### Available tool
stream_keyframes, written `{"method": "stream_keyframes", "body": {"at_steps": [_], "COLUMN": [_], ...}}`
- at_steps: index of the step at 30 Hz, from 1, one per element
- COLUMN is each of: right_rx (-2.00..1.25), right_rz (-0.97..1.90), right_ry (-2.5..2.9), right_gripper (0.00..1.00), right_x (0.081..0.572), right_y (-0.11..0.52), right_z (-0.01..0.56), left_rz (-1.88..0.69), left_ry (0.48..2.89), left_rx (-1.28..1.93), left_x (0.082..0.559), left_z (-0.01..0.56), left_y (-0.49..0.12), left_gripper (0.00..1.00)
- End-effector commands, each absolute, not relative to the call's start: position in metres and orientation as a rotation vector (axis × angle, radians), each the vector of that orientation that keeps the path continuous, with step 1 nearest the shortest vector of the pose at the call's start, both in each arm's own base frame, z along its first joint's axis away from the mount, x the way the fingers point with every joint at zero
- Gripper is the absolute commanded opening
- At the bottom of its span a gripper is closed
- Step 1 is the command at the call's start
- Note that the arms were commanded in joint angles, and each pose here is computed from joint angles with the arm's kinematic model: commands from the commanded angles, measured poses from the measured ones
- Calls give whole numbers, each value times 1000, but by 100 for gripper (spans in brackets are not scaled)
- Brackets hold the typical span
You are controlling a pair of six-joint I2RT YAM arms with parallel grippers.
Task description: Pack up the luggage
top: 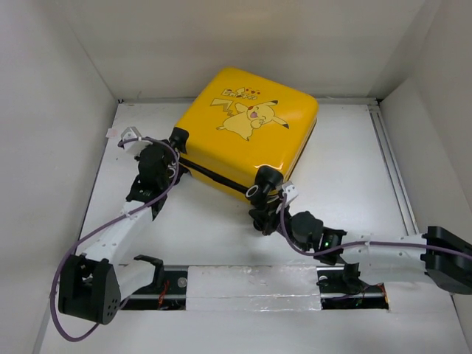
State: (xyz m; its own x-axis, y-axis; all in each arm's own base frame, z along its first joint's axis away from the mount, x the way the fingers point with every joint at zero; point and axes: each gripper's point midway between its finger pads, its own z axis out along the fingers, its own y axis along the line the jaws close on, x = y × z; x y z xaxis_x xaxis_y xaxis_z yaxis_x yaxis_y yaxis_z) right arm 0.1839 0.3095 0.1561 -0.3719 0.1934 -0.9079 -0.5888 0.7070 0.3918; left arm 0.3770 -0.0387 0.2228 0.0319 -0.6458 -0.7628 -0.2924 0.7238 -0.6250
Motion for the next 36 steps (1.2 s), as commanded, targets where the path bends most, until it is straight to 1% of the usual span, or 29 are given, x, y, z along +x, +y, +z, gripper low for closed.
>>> {"method": "stream_keyframes", "body": {"at_steps": [1, 3, 7, 8, 10, 11, 12, 16, 17, 18, 19, 21, 22, 24, 25, 26, 28, 30, 31, 33, 35, 36], "right_rx": [-318, -321, -318, -318, -311, -323, -329, -342, -344, -349, -355, -363, -372, -361, -351, -349, -297, -274, -235, -258, -241, -248], "right_rz": [990, 985, 997, 996, 1014, 1014, 1005, 996, 993, 1015, 1004, 1017, 1011, 955, 949, 920, 869, 788, 745, 662, 639, 607], "right_ry": [1694, 1700, 1721, 1723, 1738, 1748, 1759, 1792, 1794, 1783, 1795, 1793, 1786, 1818, 1813, 1831, 1822, 1853, 1839, 1877, 1876, 1903], "right_gripper": [0, 0, 0, 0, 0, 0, 0, 0, 4, 23, 33, 49, 60, 68, 75, 78, 89, 95, 100, 100, 100, 100], "right_x": [172, 171, 165, 164, 161, 159, 158, 155, 156, 154, 152, 150, 149, 152, 154, 155, 164, 174, 185, 198, 213, 219], "right_y": [320, 317, 310, 306, 305, 304, 303, 301, 301, 303, 300, 300, 297, 288, 286, 282, 276, 271, 267, 270, 274, 279], "right_z": [196, 196, 195, 193, 189, 184, 181, 174, 177, 187, 187, 201, 207, 205, 210, 204, 213, 208, 219, 211, 220, 211], "left_rz": [-495, -513, -429, -412, -356, -316, -291, -258, -247, -250, -250, -292, -304, -298, -285, -271, -250, -226, -236, -231, -266, -274], "left_ry": [1605, 1598, 1599, 1587, 1580, 1612, 1620, 1627, 1642, 1638, 1624, 1590, 1596, 1618, 1651, 1661, 1702, 1733, 1738, 1746, 1742, 1744], "left_rx": [-650, -669, -792, -805, -836, -847, -857, -900, -901, -901, -879, -839, -823, -778, -760, -746, -726, -719, -713, -713, -697, -715], "left_x": [381, 378, 363, 360, 355, 351, 349, 349, 351, 353, 357, 365, 367, 376, 378, 381, 388, 392, 395, 396, 400, 398], "left_z": [235, 235, 222, 222, 219, 210, 206, 195, 189, 189, 197, 209, 209, 211, 207, 207, 198, 188, 189, 185, 187, 183], "left_y": [-80, -80, -58, -53, -42, -39, -35, -30, -31, -31, -32, -38, -41, -47, -49, -50, -53, -54, -57, -57, -63, -63], "left_gripper": [0, 0, 0, 33, 77, 93, 100, 100, 100, 100, 100, 100, 100, 100, 100, 100, 100, 100, 100, 100, 94, 90]}}
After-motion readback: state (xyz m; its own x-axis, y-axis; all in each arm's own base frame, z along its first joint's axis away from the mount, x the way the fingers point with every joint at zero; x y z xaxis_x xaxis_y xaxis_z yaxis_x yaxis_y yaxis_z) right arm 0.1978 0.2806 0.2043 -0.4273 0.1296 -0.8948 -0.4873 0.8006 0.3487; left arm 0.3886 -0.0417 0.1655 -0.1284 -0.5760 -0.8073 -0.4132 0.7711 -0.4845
